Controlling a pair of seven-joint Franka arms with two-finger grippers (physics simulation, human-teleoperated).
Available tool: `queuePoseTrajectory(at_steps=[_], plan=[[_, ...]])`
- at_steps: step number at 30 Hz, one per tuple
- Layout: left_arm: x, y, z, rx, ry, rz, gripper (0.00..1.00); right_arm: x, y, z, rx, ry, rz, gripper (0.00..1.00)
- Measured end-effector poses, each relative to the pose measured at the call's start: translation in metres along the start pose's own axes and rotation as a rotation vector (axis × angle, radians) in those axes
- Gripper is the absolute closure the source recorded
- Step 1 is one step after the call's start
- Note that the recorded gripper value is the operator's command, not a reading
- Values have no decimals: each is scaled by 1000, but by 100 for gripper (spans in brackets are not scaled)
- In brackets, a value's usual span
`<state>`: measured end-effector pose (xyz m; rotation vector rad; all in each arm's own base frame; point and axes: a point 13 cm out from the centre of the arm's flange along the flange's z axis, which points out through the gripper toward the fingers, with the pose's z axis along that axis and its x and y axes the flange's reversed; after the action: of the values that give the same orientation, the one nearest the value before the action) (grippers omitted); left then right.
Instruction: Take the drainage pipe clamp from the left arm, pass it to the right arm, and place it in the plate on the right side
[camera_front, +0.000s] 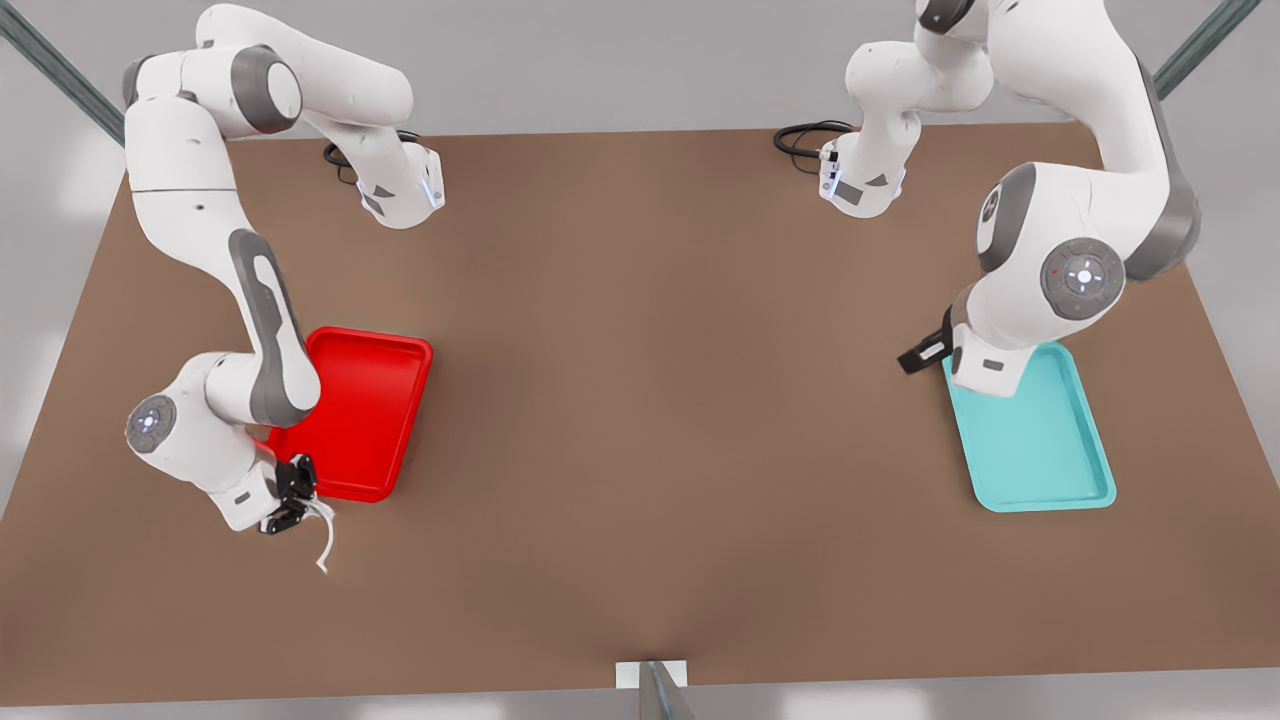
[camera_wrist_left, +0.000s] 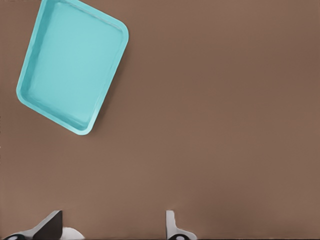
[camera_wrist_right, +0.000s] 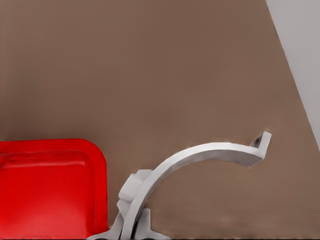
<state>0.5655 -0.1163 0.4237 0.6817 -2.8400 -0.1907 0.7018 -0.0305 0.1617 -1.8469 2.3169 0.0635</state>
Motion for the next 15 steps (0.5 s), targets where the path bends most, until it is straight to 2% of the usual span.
queuePoseTrajectory(at_steps=[8,13,14,15], plan=[[-15,14,-12,1,14,194,0,49,131,23,-262,73,-4,79],[-9,17,-12,-14,32,296,0,69,188,51,-301,80,4,79],[-8,18,-12,-16,37,312,0,68,187,52,-291,79,-1,20],[-7,19,-11,-19,43,328,0,67,185,53,-280,78,-5,0]])
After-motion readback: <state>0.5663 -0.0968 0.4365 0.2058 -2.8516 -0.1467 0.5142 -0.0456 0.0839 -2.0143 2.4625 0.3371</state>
